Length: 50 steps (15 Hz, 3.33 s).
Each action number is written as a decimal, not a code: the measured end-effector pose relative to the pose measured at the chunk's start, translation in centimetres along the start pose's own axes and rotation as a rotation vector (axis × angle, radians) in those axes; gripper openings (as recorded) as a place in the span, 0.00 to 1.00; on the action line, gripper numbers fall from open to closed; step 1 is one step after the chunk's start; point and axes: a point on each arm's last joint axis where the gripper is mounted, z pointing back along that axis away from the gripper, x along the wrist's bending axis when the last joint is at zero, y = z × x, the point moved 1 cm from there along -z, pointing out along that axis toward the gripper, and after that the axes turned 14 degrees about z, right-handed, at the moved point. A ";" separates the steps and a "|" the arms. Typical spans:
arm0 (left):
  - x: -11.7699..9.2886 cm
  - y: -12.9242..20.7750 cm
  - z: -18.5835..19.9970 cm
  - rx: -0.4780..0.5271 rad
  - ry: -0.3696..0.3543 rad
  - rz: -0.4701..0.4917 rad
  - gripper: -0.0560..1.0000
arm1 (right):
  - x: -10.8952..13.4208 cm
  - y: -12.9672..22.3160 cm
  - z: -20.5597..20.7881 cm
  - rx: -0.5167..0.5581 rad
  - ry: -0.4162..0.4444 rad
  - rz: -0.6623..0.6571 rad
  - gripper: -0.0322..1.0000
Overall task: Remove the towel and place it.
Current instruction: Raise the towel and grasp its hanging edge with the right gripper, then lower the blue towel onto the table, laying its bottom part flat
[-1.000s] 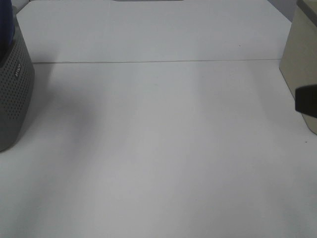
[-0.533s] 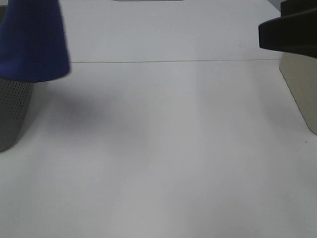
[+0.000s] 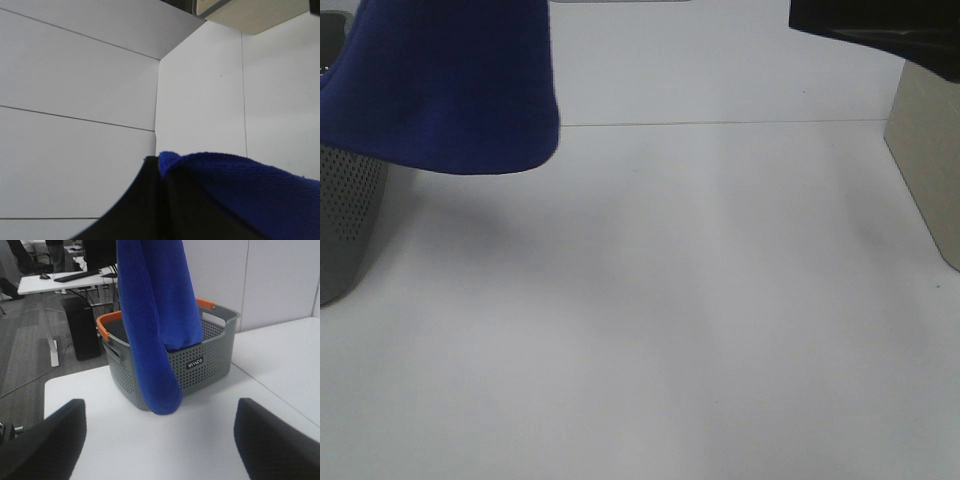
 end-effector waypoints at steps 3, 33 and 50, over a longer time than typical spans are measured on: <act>-0.3 -0.8 0.0 -0.041 -0.006 -0.038 0.05 | -1.2 2.0 -1.6 -0.042 -0.060 -0.034 0.79; -0.6 -0.2 -1.7 0.018 -0.011 0.073 0.05 | -1.3 5.4 -13.7 0.223 -0.362 -0.535 0.04; 1.6 -0.5 -3.4 -0.113 -0.259 0.671 0.05 | -7.8 -9.4 -4.1 0.890 0.401 -0.337 0.04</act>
